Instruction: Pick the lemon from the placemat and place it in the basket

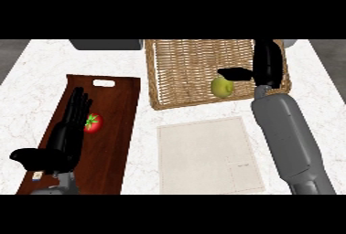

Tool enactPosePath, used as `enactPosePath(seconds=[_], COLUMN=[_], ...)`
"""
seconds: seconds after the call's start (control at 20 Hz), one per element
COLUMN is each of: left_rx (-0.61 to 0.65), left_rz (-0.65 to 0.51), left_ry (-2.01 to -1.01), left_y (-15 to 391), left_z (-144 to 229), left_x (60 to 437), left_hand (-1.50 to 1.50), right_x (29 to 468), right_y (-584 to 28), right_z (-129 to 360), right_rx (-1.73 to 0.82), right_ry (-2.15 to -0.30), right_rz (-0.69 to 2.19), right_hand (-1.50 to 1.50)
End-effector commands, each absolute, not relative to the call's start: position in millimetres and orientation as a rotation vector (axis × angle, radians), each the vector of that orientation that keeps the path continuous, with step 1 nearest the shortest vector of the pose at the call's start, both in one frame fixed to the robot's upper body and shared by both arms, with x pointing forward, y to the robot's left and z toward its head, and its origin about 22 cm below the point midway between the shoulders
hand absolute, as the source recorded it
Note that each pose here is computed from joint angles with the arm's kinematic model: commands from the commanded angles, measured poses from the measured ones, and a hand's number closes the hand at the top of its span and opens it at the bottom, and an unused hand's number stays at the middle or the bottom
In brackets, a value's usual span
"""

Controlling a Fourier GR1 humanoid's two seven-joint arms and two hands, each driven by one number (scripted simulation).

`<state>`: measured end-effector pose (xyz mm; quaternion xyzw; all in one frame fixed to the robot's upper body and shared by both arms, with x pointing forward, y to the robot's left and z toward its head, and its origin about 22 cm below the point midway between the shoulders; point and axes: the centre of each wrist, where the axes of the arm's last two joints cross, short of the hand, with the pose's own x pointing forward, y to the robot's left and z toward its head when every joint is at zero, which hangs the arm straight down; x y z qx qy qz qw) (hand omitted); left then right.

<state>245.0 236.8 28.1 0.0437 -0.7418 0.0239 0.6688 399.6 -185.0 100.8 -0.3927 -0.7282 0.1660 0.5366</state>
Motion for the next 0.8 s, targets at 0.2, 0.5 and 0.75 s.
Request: enactPosePath(seconds=[0.2, 0.5, 0.75], left_rx=[0.109, 0.098, 0.079], left_rz=[0.050, 0.070, 0.053], left_ry=[-1.676, -1.676, -1.688], left_y=[238, 246, 232], left_z=[23, 11, 48], left_x=[235, 237, 239], left_hand=[0.00, 0.00, 0.00], right_x=[374, 349, 331], right_y=[-254, -311, -338], right_z=[119, 152, 158], right_rx=[-0.964, -0.900, -0.732], right_ry=[-1.710, -1.780, -1.827], right_rz=[0.119, 0.145, 0.131], right_hand=[-1.50, -1.50, -1.50])
